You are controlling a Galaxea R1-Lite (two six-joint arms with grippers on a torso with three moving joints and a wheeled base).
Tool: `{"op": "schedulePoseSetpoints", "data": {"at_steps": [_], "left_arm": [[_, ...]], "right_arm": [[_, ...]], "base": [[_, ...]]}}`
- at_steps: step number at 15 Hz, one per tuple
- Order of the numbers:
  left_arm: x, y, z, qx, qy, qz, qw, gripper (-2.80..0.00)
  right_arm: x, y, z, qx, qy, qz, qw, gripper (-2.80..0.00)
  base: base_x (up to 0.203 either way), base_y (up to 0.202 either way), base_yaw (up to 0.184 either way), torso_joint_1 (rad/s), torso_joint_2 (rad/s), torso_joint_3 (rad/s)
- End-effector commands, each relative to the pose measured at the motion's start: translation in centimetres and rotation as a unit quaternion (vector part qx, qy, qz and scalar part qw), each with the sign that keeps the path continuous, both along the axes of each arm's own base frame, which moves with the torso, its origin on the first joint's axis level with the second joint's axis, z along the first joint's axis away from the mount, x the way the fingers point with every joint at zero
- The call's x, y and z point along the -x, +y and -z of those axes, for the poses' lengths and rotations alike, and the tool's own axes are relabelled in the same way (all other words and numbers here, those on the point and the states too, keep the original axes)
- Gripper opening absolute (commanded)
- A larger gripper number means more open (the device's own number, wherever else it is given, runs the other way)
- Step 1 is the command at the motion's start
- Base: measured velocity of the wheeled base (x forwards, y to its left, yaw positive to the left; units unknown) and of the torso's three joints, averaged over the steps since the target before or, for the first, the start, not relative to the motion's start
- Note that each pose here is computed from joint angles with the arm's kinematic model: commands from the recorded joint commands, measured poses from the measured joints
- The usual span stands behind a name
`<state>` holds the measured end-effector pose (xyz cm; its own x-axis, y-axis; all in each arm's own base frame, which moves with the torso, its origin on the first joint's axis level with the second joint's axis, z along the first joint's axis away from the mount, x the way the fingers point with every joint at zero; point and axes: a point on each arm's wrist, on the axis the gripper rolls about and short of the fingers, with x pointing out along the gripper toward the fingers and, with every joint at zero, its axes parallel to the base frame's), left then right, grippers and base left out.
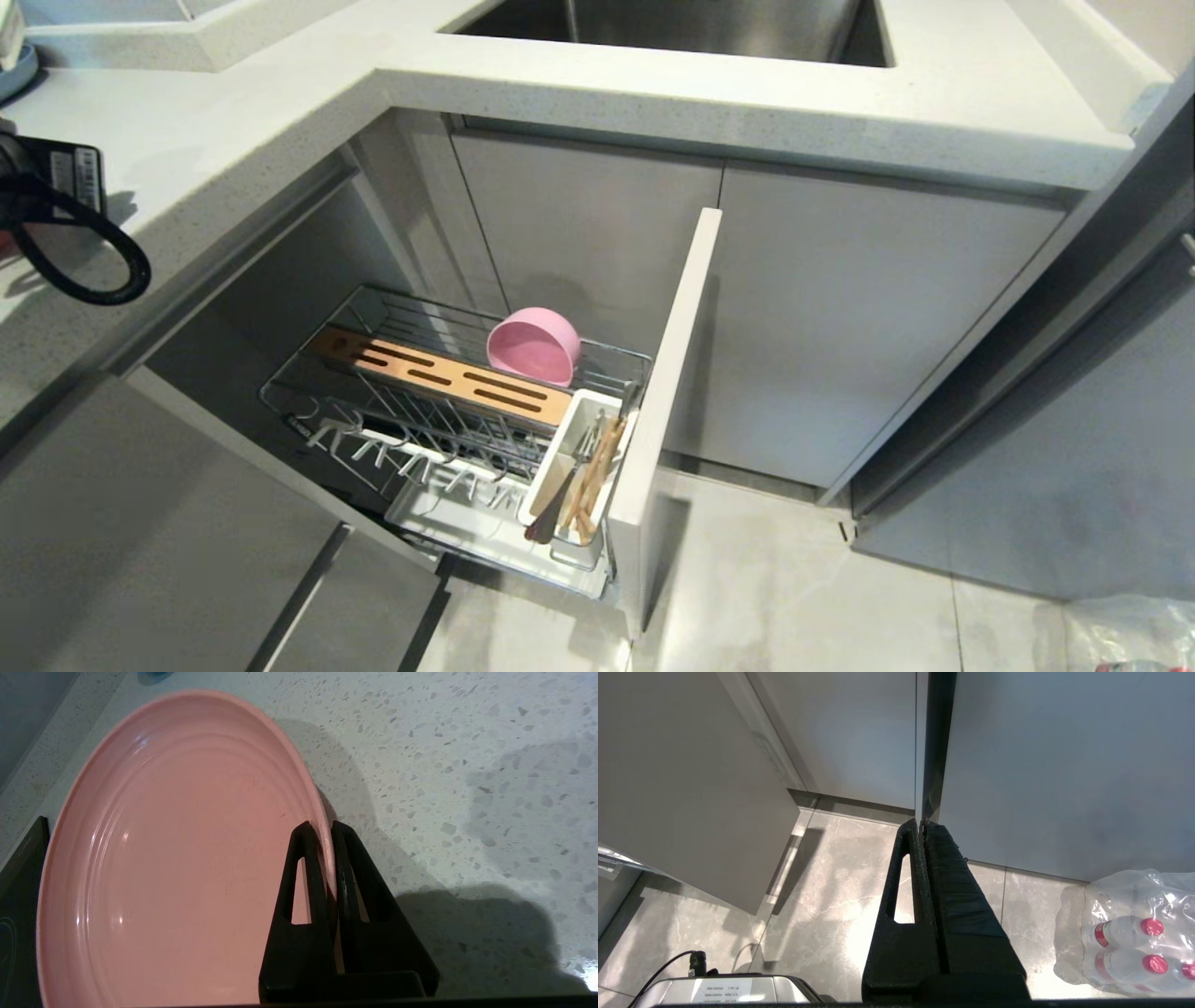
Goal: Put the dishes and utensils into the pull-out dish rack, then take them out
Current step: Take the plate out of the cupboard
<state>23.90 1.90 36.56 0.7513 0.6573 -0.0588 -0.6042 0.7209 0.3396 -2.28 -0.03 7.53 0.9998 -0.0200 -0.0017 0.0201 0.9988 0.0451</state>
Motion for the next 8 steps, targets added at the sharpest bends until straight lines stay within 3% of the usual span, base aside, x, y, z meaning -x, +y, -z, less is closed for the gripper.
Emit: {"op": "schedulePoseSetpoints", "data": {"at_steps": [1, 2, 3, 8], "left_arm": [[-0.05, 0.10, 0.06, -0.001, 0.001, -0.004, 1.0000, -2.80], [-0.04, 0.10, 0.01, -0.001, 0.000, -0.004, 1.0000, -2.80], [0.02, 0.10, -0.02, -0.001, 0.000, -0.004, 1.0000, 0.00], [0.33, 0.02, -0.81, 0.000, -0.034, -0.003, 0.9994, 0.00]], "right_arm": [[-0.01, 0.00, 0.04, 0.000, 0.001, 0.000, 1.000, -2.80], [-0.01, 0.00, 0.04, 0.000, 0.001, 0.000, 1.000, -2.80], [-0.01, 0.00, 0.04, 0.000, 0.001, 0.000, 1.000, -2.80], [-0.01, 0.00, 0.04, 0.000, 0.001, 0.000, 1.000, -2.80]], "base": [[0.000, 0.000, 0.000, 0.000, 0.00, 0.000], [0.000, 0.000, 0.000, 0.000, 0.00, 0.000], [0.000, 0.000, 0.000, 0.000, 0.00, 0.000], [0.000, 0.000, 0.000, 0.000, 0.00, 0.000]]}}
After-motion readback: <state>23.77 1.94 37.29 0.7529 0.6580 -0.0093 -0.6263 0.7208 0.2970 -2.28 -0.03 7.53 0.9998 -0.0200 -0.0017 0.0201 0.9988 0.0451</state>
